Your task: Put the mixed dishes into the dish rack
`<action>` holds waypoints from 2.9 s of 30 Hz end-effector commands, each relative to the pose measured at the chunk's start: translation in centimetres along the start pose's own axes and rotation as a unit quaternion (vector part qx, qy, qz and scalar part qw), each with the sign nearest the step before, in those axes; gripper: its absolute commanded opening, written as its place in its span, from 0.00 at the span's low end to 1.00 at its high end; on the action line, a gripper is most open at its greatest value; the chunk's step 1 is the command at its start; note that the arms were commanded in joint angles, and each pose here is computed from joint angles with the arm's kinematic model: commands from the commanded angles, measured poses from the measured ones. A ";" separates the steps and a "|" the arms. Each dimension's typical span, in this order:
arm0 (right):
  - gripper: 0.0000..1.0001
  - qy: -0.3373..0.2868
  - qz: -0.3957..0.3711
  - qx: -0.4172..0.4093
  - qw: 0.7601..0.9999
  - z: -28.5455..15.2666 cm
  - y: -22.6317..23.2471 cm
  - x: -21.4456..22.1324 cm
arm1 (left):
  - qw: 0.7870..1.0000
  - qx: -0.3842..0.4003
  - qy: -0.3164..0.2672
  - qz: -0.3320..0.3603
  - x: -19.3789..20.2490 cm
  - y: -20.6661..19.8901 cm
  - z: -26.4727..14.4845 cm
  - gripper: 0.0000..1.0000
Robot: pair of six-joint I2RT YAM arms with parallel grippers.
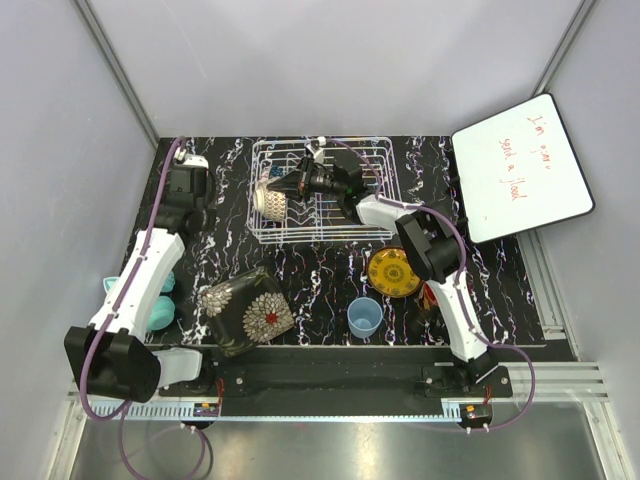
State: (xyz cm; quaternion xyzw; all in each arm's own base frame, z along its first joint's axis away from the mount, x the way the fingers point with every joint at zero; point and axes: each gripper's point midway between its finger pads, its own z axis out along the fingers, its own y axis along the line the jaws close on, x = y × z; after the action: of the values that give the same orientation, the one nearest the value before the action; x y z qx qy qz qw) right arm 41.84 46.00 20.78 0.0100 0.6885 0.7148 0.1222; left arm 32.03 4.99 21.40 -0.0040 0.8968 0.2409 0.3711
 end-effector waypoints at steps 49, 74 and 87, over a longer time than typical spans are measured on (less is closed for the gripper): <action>0.63 -0.056 -0.128 0.034 0.990 2.8 -1.9 -5.1 | 1.000 0.004 -0.004 -0.006 -0.5 0.0 0.1 0.99; 0.67 -0.090 -0.161 0.058 0.981 0.0 0.7 -8.4 | 1.000 0.011 0.002 -0.004 0.2 -0.2 -0.1 0.99; 0.64 -0.146 -0.124 0.209 0.959 0.3 -2.6 -10.0 | 1.000 0.006 0.003 -0.002 -0.3 -1.0 1.6 0.99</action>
State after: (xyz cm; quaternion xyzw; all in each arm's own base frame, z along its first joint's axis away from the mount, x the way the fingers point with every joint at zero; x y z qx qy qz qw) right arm 52.24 44.41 22.13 0.0163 0.7487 0.5864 0.3086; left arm 32.03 4.86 20.52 0.0015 0.9029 0.2389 0.3574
